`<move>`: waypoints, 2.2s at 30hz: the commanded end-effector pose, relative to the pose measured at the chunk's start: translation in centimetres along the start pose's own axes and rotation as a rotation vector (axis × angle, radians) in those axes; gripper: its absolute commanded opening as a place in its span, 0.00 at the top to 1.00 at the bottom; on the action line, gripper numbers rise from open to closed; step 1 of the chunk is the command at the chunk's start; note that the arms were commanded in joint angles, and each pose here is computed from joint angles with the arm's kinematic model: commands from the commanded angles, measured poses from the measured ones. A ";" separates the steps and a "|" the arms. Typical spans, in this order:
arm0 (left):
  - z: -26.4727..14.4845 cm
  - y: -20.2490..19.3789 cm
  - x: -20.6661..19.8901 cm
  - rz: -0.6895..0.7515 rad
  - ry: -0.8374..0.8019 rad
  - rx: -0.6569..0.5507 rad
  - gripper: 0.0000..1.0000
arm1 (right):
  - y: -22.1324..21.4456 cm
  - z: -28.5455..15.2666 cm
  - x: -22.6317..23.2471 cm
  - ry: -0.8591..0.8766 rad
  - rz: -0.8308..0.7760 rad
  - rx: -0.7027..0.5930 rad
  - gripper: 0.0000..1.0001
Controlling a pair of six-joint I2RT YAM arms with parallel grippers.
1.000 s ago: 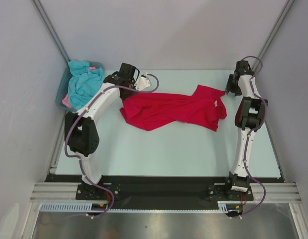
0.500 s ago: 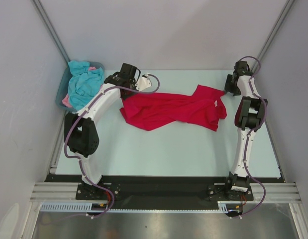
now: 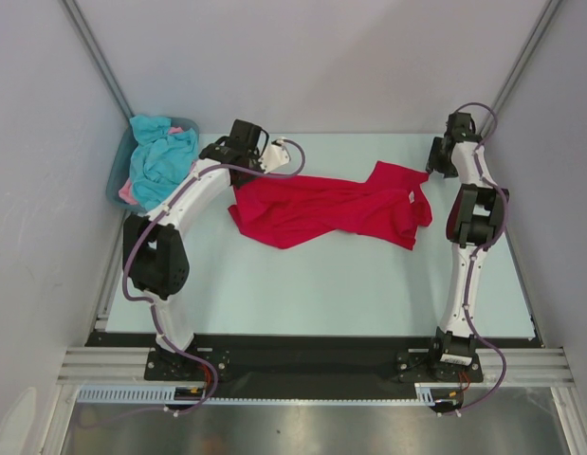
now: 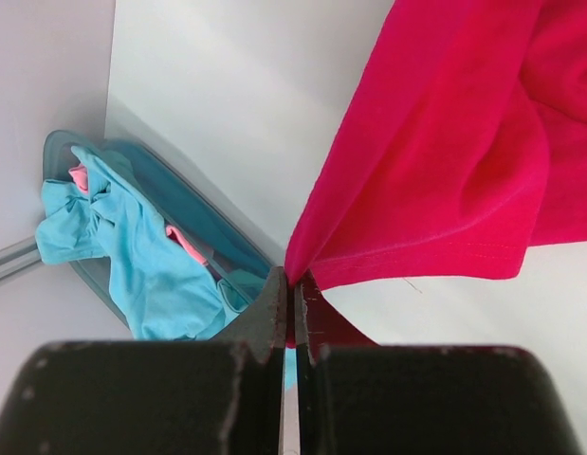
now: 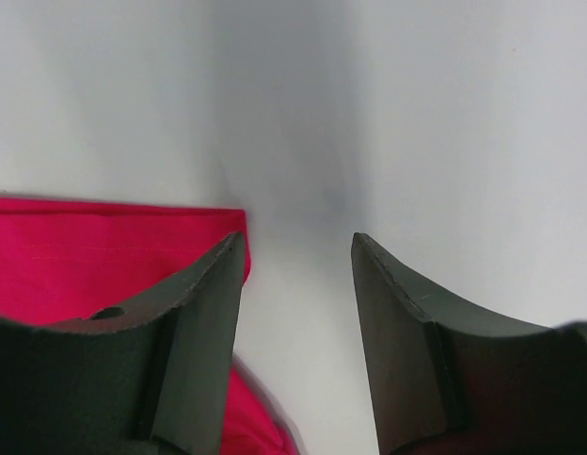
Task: Fold and stack the t-shirts
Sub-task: Flatten the tshirt out
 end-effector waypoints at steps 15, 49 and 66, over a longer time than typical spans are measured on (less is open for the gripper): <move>1.5 -0.1 0.7 0.076 0.084 0.021 1.00 | 2.0 -1.8 2.3 -0.010 -0.065 -0.055 0.45; 5.1 1.4 6.2 0.052 0.330 0.031 1.00 | -0.7 -0.9 1.0 -0.200 -0.322 0.004 1.00; 5.0 2.1 10.1 0.013 0.684 -0.036 1.00 | 8.2 -6.1 1.9 -0.475 -0.628 -0.347 1.00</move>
Point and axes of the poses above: each gripper's point midway between its finger pads, its own z axis out along the fingers, its own x axis along the line the jaws close on, y = z × x, the point moved 1 cm from there along -z, back along the fingers, and after that the axes turned 11 degrees about -z, right-handed, at the moved point
